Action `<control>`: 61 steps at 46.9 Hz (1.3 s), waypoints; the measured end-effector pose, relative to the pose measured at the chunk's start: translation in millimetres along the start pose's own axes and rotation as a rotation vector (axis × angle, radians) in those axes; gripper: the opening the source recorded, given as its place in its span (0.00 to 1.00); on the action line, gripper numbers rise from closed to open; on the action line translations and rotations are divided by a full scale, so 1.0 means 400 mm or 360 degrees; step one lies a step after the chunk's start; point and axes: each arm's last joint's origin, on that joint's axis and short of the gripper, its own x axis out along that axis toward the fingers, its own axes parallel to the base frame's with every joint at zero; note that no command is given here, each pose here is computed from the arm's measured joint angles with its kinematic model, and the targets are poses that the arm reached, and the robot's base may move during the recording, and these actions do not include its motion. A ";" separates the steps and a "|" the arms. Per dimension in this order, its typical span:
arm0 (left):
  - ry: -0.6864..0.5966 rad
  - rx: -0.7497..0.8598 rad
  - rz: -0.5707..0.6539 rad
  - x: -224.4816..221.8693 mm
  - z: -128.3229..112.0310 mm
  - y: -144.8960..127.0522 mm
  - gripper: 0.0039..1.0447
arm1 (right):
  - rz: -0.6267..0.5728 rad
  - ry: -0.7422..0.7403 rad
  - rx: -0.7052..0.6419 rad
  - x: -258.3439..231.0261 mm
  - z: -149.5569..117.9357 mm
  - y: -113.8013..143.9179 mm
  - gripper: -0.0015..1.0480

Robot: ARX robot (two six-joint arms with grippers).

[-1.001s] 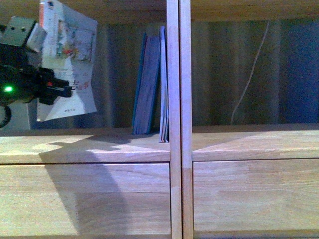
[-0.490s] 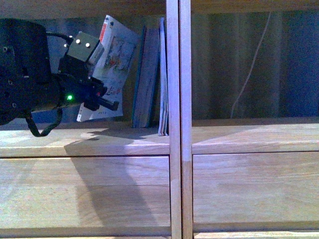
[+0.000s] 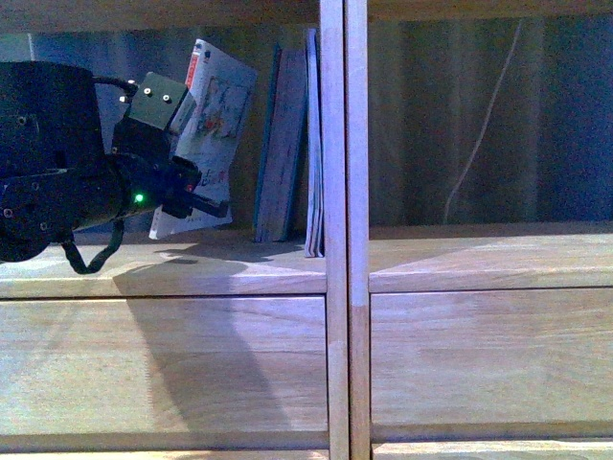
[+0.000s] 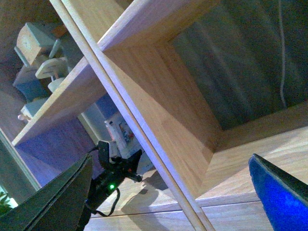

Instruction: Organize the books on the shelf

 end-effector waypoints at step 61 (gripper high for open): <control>-0.0044 -0.0127 0.0138 -0.015 0.080 -0.107 0.93 | 0.0000 0.0000 0.0000 0.000 0.000 0.000 0.93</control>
